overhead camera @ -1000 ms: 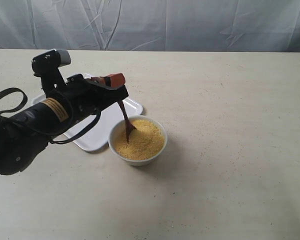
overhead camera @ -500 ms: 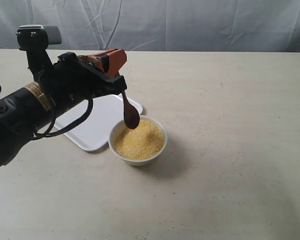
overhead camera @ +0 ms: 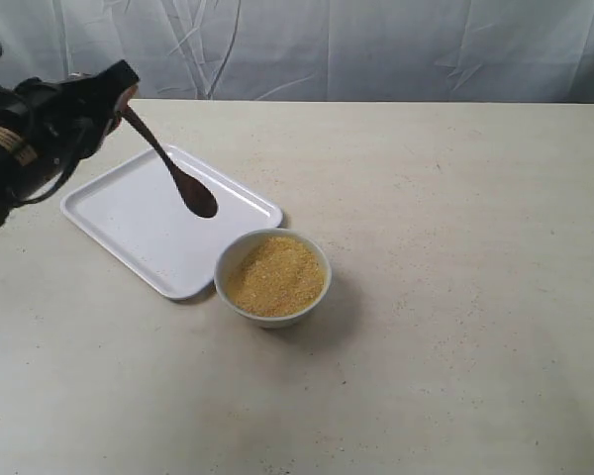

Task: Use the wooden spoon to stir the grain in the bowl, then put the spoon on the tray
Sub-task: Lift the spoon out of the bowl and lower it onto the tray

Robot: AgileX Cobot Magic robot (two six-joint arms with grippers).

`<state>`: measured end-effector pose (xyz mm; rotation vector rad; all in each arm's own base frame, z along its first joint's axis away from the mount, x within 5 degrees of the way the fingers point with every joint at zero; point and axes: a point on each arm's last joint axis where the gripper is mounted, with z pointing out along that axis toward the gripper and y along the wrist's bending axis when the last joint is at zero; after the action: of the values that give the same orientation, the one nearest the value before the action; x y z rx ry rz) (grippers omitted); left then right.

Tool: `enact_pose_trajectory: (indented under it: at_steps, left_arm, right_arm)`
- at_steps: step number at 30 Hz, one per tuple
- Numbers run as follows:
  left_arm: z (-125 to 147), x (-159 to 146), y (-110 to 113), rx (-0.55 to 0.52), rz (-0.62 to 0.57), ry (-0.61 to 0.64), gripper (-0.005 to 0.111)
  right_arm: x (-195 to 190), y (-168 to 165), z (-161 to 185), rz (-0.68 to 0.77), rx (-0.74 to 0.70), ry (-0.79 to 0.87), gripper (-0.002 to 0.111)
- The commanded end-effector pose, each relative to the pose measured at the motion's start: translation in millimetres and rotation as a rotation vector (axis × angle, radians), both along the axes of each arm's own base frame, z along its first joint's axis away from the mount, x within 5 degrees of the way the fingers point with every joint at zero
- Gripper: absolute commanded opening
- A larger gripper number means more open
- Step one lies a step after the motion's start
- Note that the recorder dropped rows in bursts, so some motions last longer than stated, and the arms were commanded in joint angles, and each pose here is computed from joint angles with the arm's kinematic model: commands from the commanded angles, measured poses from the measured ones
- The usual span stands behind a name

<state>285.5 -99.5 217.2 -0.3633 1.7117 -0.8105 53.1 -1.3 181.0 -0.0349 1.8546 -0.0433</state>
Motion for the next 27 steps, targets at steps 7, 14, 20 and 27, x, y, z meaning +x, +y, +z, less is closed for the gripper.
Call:
enact_pose_trajectory:
  at_steps: [7,14,20,27]
  left_arm:
    - [-48,79,46,-0.289,-0.092,0.338,0.0]
    - [-93,99,39,-0.385,-0.158,0.474,0.0]
    - [-106,96,40,-0.342,-0.149,0.541,0.043]
    - [-107,93,49,-0.052,-0.114,0.625,0.067]
  right_arm:
    - [0,0,0,-0.005,-0.002,-0.013,-0.001]
    - [0,0,0,-0.005,-0.002,-0.013,-0.001]
    - [0,0,0,-0.005,-0.002,-0.013,-0.001]
    - [0,0,0,-0.005,-0.002,-0.013,-0.001]
